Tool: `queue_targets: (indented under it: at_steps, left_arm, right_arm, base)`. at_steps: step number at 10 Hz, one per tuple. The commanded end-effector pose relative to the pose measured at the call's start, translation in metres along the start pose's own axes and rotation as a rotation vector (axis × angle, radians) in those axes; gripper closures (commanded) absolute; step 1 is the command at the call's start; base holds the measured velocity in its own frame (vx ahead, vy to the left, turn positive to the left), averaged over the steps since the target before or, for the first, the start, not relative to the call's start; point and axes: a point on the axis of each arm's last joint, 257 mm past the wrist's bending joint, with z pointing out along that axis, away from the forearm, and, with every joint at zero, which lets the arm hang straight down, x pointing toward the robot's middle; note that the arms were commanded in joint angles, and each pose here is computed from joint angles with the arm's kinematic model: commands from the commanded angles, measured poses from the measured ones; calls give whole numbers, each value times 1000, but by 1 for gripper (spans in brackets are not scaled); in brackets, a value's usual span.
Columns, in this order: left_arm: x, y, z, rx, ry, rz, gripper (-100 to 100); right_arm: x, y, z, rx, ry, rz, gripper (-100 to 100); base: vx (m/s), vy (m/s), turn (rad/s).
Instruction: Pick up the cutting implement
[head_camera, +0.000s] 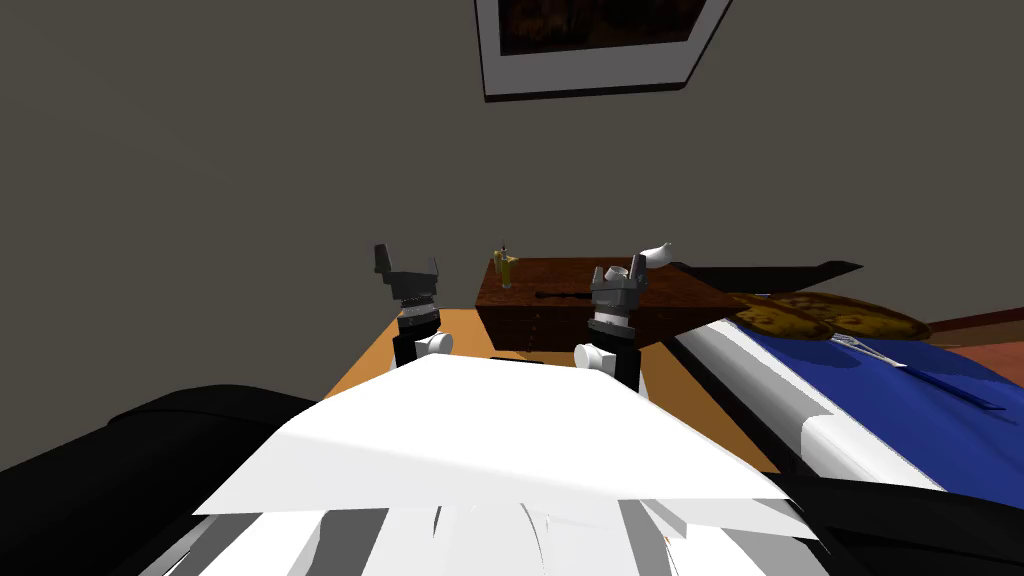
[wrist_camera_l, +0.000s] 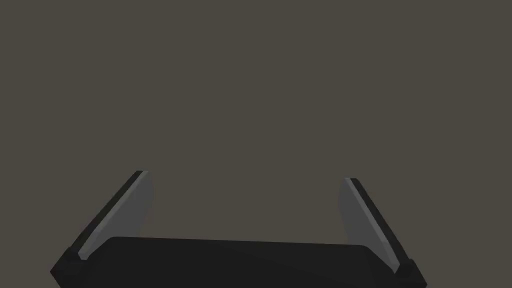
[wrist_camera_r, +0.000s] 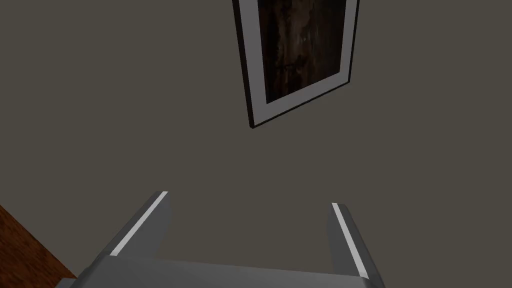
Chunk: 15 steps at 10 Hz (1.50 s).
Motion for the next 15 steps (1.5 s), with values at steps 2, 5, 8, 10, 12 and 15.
queue_targets:
  at_steps: [2,5,8,10,12,15]
  left_arm:
    - [0,0,0,0,0,0,0]
    - [0,0,0,0,0,0,0]
    - [0,0,0,0,0,0,0]
    - [0,0,0,0,0,0,0]
    - [0,0,0,0,0,0,0]
    - [0,0,0,0,0,0,0]
  right_arm:
    - [10,-6,1,30,64,-21,-100]
    - [20,-16,1,71,135,-48,-100]
    - [30,-29,-1,125,206,-82,-100]
    - [34,-38,-4,159,248,-107,-100]
    - [38,-48,-7,195,288,-134,-100]
    - [42,-60,-13,239,349,-180,-100]
  base:
    - [-38,-22,72]
    - [-80,-43,83]
    - [-64,-24,81]
    - [-69,-30,82]
    - [-65,-21,100]
    - [-68,-22,95]
